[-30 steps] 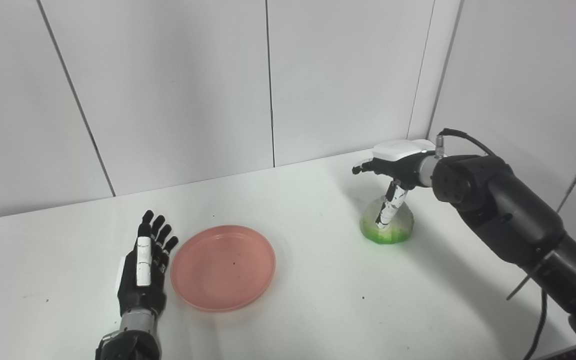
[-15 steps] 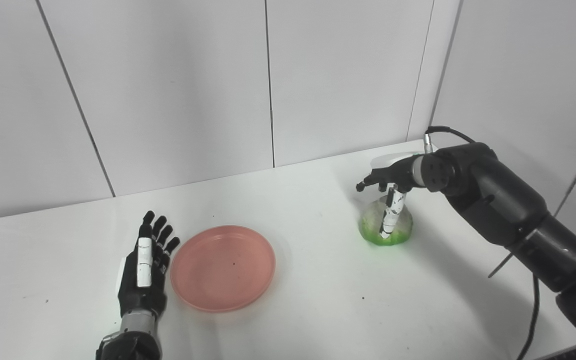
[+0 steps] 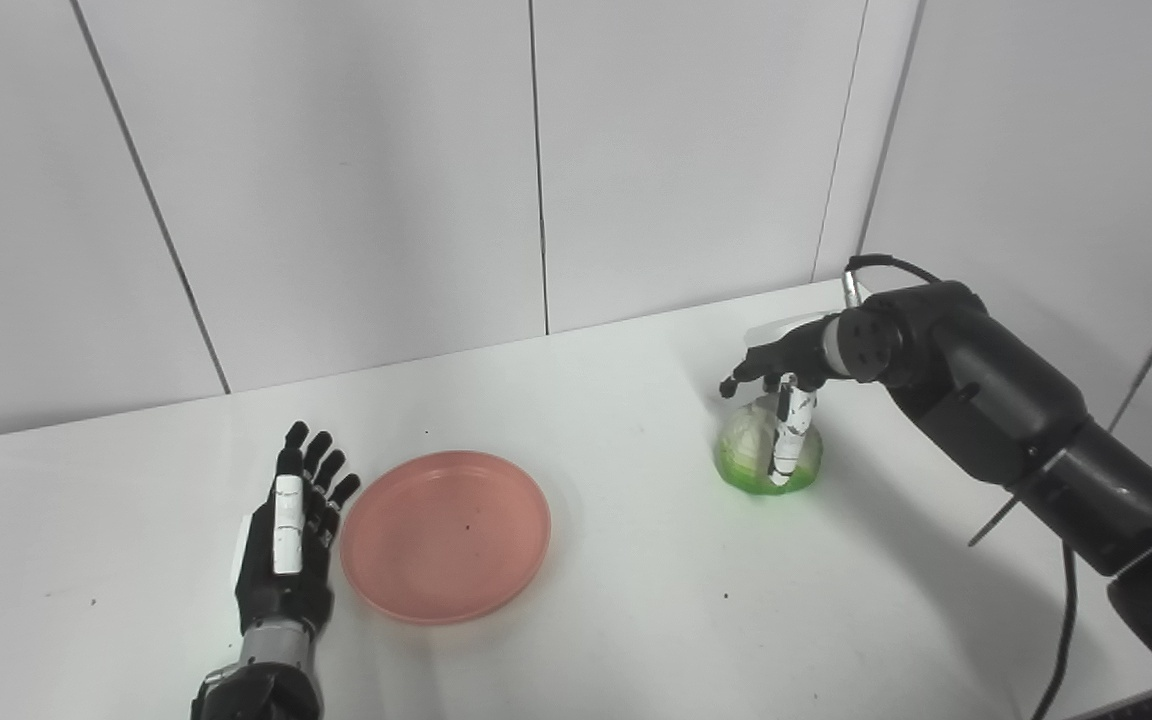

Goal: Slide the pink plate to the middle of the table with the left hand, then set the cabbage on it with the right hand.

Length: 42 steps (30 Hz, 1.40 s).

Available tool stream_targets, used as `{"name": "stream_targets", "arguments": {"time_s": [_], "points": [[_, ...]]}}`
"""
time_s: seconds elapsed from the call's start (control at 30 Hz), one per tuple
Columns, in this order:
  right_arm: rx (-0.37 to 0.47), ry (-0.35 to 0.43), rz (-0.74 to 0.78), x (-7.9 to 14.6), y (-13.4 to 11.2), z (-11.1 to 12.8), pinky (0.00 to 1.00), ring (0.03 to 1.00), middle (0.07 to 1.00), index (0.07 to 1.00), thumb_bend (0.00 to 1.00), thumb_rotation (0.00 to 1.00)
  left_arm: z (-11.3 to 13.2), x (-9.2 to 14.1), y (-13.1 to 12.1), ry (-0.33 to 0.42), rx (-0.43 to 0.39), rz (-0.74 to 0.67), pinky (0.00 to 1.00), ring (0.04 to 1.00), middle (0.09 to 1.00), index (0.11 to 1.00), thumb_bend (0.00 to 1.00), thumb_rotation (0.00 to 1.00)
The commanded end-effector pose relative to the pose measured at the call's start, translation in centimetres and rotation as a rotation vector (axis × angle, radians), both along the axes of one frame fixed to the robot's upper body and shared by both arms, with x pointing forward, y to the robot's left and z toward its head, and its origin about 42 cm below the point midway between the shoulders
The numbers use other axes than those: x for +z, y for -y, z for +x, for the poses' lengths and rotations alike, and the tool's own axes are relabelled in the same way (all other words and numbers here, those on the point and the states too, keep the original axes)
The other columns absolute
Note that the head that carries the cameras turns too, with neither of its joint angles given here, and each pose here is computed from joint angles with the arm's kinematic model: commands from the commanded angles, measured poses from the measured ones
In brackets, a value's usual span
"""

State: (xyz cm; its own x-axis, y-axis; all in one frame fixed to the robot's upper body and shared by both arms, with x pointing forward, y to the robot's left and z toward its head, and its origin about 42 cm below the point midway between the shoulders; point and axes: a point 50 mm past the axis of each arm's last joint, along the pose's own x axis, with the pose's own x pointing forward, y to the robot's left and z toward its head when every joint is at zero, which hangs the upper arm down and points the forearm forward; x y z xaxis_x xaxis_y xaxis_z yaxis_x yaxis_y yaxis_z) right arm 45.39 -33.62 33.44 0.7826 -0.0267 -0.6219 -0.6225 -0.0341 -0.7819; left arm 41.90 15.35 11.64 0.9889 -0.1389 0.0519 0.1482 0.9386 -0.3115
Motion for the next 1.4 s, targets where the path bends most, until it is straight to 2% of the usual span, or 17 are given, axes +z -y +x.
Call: {"name": "stream_targets", "arguments": {"time_s": [0.0,0.17,0.27,0.43,0.47,0.5,0.6,0.93,1.03,1.2,1.3,1.37], "points": [[-0.023,0.088,-0.02,3.5,0.7,0.2,0.72,0.91,0.983,0.899,1.0,0.22,-0.4,-0.7,-0.2,-0.032,-0.007,0.004,0.91,0.955,0.964,0.959,0.92,0.83],[-0.008,0.092,-0.028,2.7,0.6,0.1,0.74,0.916,0.981,0.893,1.0,0.21,-0.5,-0.8,-0.1,-0.034,-0.006,0.003,0.91,0.954,0.961,0.96,0.93,0.83],[-0.005,0.087,-0.037,2.2,0.4,0.1,0.79,0.959,0.999,0.89,1.0,0.23,-0.6,-0.8,-0.1,-0.036,-0.006,0.005,0.91,0.954,0.963,0.959,0.93,0.83],[-0.006,0.081,-0.066,0.9,0.3,0.1,0.74,0.977,1.0,0.897,1.0,0.24,-0.7,-0.7,-0.2,-0.033,-0.003,0.009,0.9,0.952,0.962,0.967,0.93,0.84],[-0.002,0.082,-0.077,0.6,0.3,0.1,0.64,0.883,0.977,0.885,1.0,0.25,-0.7,-0.7,-0.2,-0.034,-0.003,0.005,0.91,0.954,0.962,0.963,0.93,0.83],[0.002,0.082,-0.082,0.2,0.3,0.1,0.63,0.876,0.975,0.884,1.0,0.25,-0.7,-0.7,-0.2,-0.034,-0.003,0.003,0.91,0.954,0.962,0.963,0.93,0.83],[0.014,0.095,-0.062,-0.5,0.5,0.0,0.66,0.865,0.945,0.875,1.0,0.27,-0.7,-0.7,-0.2,-0.035,-0.003,0.003,0.91,0.955,0.962,0.96,0.93,0.83],[0.041,0.209,0.039,-3.7,1.7,-0.9,0.69,0.821,0.88,0.847,1.0,0.24,-0.7,-0.6,0.0,-0.039,-0.004,-0.001,0.89,0.95,0.961,0.959,0.93,0.82],[0.041,0.24,0.066,-4.6,2.0,-1.1,0.63,0.783,0.854,0.826,1.0,0.21,-0.7,-0.6,0.0,-0.041,-0.004,-0.004,0.88,0.952,0.964,0.962,0.93,0.82],[0.065,0.299,0.124,-5.7,2.5,-1.4,0.6,0.768,0.835,0.807,1.0,0.18,-0.7,-0.6,0.1,-0.041,-0.004,-0.006,0.86,0.948,0.962,0.955,0.92,0.82],[0.087,0.334,0.13,-6.3,2.5,-1.6,0.59,0.742,0.802,0.768,0.95,0.14,-0.7,-0.6,0.1,-0.042,-0.006,-0.009,0.86,0.95,0.965,0.957,0.92,0.81],[0.109,0.345,0.104,-6.7,2.5,-1.6,0.52,0.636,0.715,0.701,0.87,0.08,-0.7,-0.6,0.1,-0.042,-0.006,-0.006,0.85,0.947,0.966,0.962,0.93,0.82]]}}
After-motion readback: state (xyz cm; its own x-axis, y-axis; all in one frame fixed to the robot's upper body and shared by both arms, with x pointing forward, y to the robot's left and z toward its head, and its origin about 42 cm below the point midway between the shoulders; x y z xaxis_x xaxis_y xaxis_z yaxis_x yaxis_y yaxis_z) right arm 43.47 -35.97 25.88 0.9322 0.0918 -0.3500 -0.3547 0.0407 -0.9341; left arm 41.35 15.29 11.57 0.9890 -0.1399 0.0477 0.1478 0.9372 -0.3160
